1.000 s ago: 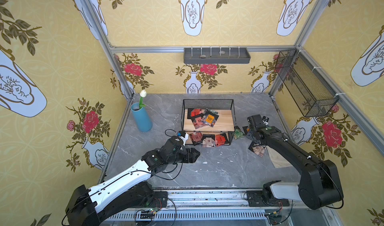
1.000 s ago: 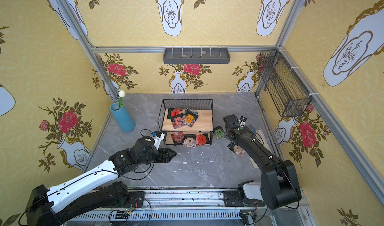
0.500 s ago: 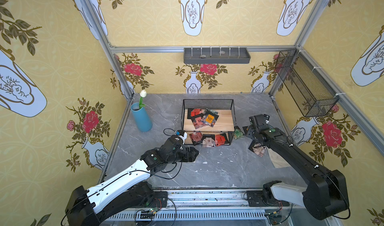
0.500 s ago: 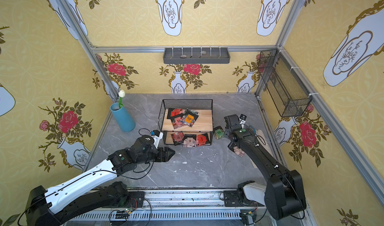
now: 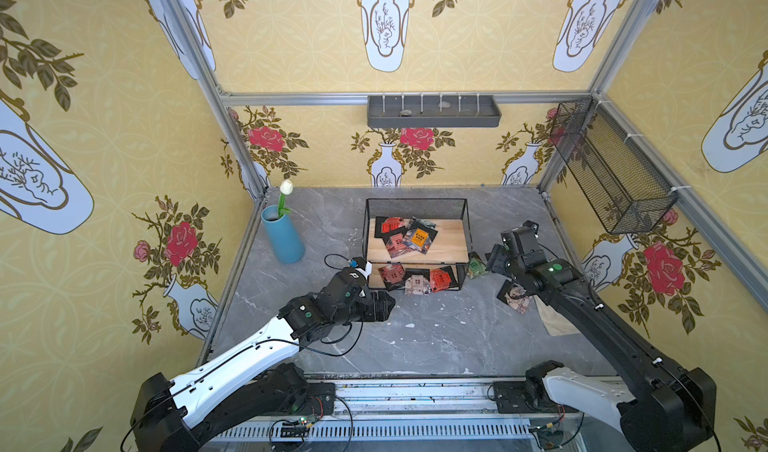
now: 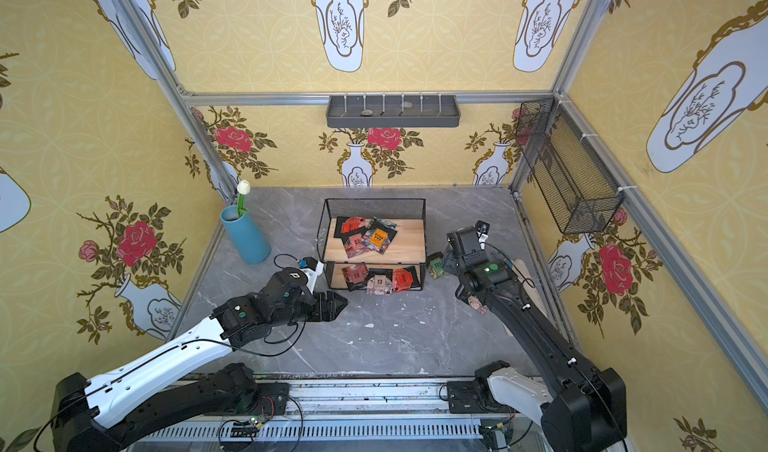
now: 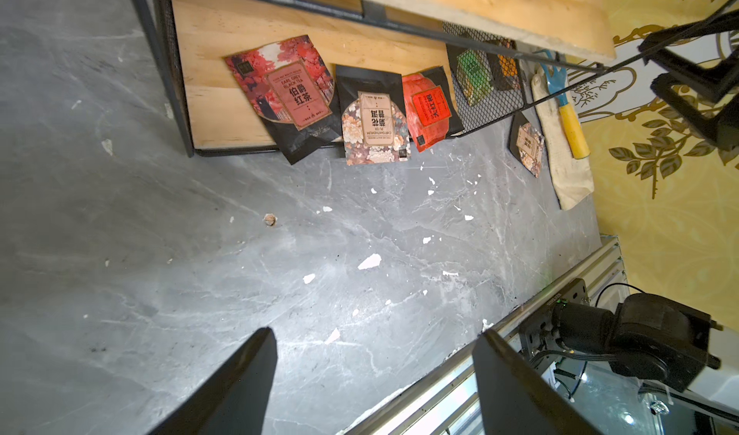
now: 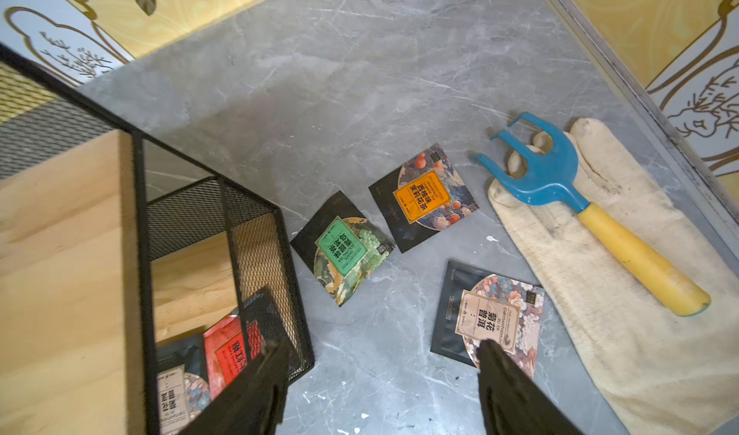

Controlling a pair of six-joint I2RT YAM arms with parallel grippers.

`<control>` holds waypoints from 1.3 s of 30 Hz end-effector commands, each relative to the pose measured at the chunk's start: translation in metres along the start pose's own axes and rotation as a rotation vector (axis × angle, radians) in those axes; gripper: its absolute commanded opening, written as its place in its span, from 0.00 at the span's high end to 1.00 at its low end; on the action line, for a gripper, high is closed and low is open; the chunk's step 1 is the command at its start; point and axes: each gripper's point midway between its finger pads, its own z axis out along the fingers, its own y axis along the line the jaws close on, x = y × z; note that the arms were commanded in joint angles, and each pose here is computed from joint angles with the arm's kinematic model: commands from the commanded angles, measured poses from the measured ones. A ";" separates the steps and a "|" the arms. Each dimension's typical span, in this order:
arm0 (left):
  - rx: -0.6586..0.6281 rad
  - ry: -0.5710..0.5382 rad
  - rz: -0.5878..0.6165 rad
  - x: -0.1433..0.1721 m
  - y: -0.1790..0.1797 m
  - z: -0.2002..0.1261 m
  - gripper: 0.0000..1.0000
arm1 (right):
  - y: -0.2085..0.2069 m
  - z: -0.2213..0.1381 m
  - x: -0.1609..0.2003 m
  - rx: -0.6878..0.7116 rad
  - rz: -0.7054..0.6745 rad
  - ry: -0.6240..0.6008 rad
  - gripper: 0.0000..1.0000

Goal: Remove the tea bags from the shelf
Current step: Adjust the tea bag on the shelf.

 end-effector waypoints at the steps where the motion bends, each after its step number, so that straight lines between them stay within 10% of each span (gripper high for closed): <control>1: -0.023 -0.007 0.021 -0.002 0.005 -0.002 0.13 | 0.007 -0.013 -0.005 -0.022 -0.055 -0.029 0.22; 20: -0.051 -0.069 -0.042 -0.014 0.033 -0.027 0.13 | 0.119 -0.104 -0.003 -0.296 -0.486 -0.232 0.12; 39: -0.035 -0.075 -0.077 -0.009 0.039 -0.028 0.13 | 0.211 -0.080 0.000 -0.430 -0.583 -0.092 0.08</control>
